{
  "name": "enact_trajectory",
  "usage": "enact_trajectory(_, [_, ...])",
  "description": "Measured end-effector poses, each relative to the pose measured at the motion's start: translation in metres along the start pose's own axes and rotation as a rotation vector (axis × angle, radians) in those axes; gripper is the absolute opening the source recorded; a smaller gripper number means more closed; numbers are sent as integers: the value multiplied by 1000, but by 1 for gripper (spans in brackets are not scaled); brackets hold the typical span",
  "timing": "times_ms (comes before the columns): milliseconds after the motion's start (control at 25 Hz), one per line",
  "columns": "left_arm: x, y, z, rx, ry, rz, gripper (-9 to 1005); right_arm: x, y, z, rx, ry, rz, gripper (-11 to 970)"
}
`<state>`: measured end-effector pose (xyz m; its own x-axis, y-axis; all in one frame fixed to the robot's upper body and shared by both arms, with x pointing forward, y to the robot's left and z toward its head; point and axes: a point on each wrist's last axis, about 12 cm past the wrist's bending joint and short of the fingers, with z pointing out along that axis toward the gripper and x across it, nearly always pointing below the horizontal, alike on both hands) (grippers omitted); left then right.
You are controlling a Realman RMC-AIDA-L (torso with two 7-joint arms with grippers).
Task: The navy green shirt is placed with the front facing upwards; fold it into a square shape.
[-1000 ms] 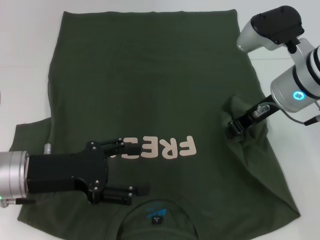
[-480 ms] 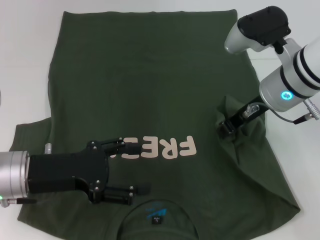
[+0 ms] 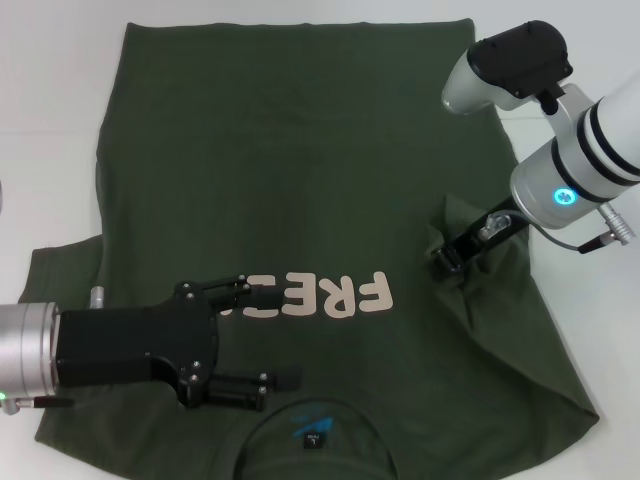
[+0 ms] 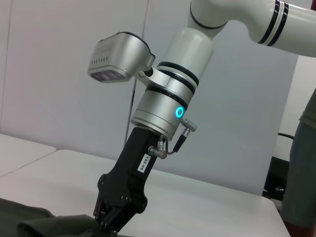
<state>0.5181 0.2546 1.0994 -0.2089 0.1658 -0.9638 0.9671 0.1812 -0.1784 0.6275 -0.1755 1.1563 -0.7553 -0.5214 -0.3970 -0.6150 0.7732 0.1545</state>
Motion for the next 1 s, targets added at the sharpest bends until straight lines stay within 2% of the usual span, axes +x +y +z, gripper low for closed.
enact_trajectory(360, [0,0,0,-2,0,9,934,-2,7,9,-12,14,-30,20])
enact_trajectory(560, [0,0,1,-1,-1,10,934,-6,10,15,-19,42,-40,68])
enact_trajectory(800, [1,0,1,-1,-1,9,934,-11,10,16,-9,7,-46,126])
enact_trajectory(1000, [1,-1,1,-1,-2,8,934,-12,4,9,-7,-40,-33,326])
